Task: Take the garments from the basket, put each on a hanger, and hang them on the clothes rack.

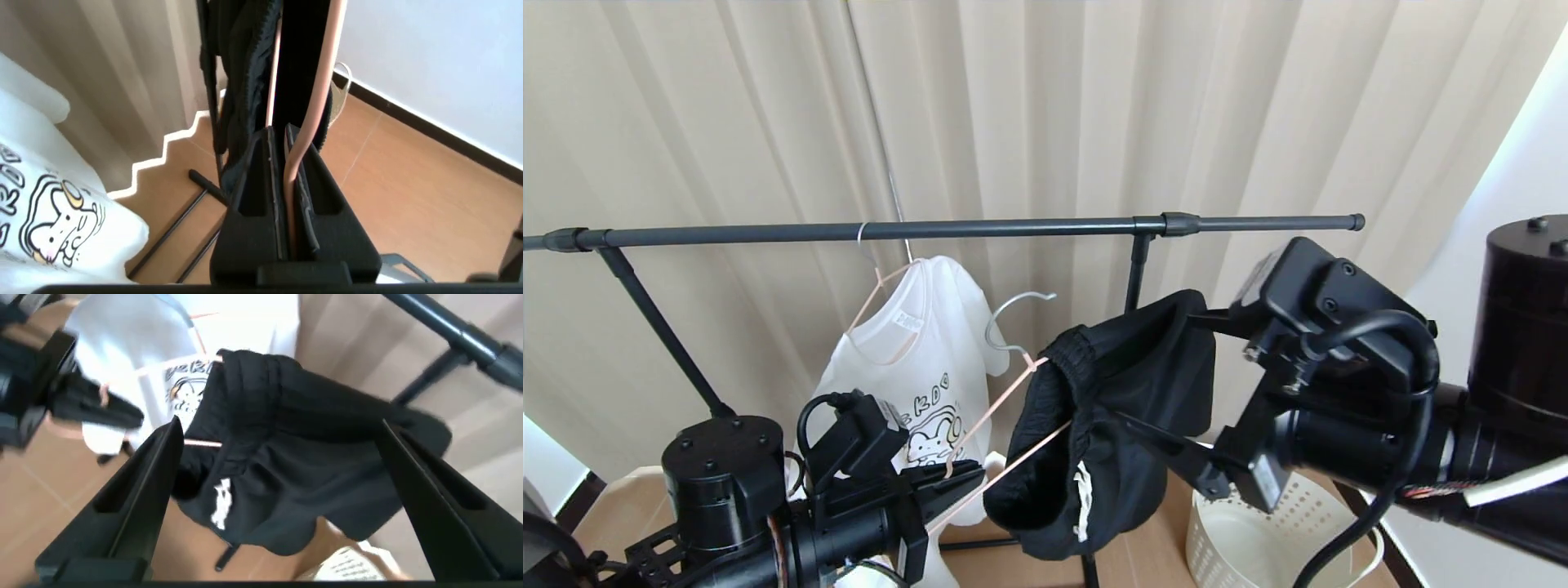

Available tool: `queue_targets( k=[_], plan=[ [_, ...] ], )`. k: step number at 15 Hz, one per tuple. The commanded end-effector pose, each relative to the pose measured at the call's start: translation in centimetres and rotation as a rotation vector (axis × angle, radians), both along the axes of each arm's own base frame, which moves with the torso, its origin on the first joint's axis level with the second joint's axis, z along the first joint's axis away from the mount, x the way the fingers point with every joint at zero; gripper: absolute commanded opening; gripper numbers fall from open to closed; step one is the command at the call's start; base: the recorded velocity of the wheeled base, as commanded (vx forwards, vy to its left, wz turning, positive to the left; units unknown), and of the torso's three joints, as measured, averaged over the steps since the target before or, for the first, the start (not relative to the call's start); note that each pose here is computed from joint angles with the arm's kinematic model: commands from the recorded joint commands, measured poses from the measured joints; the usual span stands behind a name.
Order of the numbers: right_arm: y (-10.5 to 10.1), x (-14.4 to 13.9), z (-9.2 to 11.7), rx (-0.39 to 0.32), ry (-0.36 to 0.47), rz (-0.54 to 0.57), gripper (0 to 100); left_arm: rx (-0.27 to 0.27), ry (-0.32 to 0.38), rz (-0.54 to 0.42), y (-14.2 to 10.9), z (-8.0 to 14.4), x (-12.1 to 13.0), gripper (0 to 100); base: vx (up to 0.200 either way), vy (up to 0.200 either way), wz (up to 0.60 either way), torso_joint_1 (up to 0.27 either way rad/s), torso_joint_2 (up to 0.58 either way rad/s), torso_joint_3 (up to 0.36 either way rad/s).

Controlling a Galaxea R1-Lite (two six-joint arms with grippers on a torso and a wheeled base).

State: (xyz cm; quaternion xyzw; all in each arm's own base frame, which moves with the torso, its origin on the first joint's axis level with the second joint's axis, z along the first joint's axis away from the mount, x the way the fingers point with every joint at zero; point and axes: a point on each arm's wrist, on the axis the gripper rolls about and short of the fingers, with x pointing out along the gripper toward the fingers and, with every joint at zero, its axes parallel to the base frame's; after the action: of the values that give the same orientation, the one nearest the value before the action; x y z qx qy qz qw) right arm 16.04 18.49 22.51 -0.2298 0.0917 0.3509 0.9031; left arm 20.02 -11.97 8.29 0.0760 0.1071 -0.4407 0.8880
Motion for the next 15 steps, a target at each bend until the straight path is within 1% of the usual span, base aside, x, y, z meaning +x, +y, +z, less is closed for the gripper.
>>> queue_targets(
  k=[1,2,3,4,5,6,7,8,10,11,13,14,15],
  plan=[
    [-4.2,0.4,1.1,-0.047,0.002,0.082,100,0.02,-0.011,-0.02,0.3,-0.2,0.0,0,0.0,0.0,0.0,0.0,0.0,0.0],
    [-4.8,0.6,1.2,-0.074,0.027,0.129,100,0.029,-0.022,-0.033,0.4,-0.3,0.1,0,0.0,0.0,0.0,0.0,0.0,0.0],
    [-5.7,1.1,2.1,-0.107,0.072,0.198,100,0.054,-0.051,-0.072,0.5,-0.5,0.3,0,0.0,0.0,0.0,0.0,0.0,0.0],
    [-6.1,1.3,2.7,-0.13,0.097,0.233,100,0.065,-0.059,-0.106,0.5,-0.7,0.2,0,0.0,0.0,0.0,0.0,0.0,0.0],
    [-6.6,2.2,3.3,-0.171,0.121,0.27,100,0.062,-0.045,-0.141,0.5,-1.0,-0.1,0,0.0,0.0,0.0,0.0,0.0,0.0],
    [-6.9,3.2,3.5,-0.201,0.158,0.323,100,0.065,-0.034,-0.163,0.6,-1.2,-0.4,0,0.0,0.0,0.0,0.0,0.0,0.0],
    [-6.9,4.0,3.5,-0.214,0.192,0.385,100,0.066,-0.029,-0.18,0.7,-1.3,-0.7,0,0.0,0.0,0.0,0.0,0.0,0.0],
    [-6.8,4.8,3.5,-0.213,0.236,0.431,100,0.076,-0.032,-0.195,0.8,-1.4,-1.1,0,0.0,0.0,0.0,0.0,0.0,0.0],
    [-6.2,6.1,3.1,-0.23,0.275,0.496,100,0.097,-0.049,-0.208,1.0,-1.5,-1.5,0,0.0,0.0,0.0,0.0,0.0,0.0],
    [-5.7,7.0,2.6,-0.232,0.306,0.547,100,0.103,-0.047,-0.228,0.7,-1.6,-1.9,0,0.0,0.0,0.0,0.0,0.0,0.0],
    [-5.1,8.0,2.4,-0.245,0.365,0.554,100,0.103,-0.046,-0.244,0.4,-1.7,-2.1,0,0.0,0.0,0.0,0.0,0.0,0.0],
    [-4.4,8.4,2.1,-0.264,0.418,0.568,100,0.099,-0.05,-0.255,0.1,-1.6,-2.0,0,0.0,0.0,0.0,0.0,0.0,0.0],
    [-3.8,8.6,1.7,-0.284,0.453,0.58,100,0.097,-0.055,-0.258,0.0,-1.5,-2.0,0,0.0,0.0,0.0,0.0,0.0,0.0]
  ],
)
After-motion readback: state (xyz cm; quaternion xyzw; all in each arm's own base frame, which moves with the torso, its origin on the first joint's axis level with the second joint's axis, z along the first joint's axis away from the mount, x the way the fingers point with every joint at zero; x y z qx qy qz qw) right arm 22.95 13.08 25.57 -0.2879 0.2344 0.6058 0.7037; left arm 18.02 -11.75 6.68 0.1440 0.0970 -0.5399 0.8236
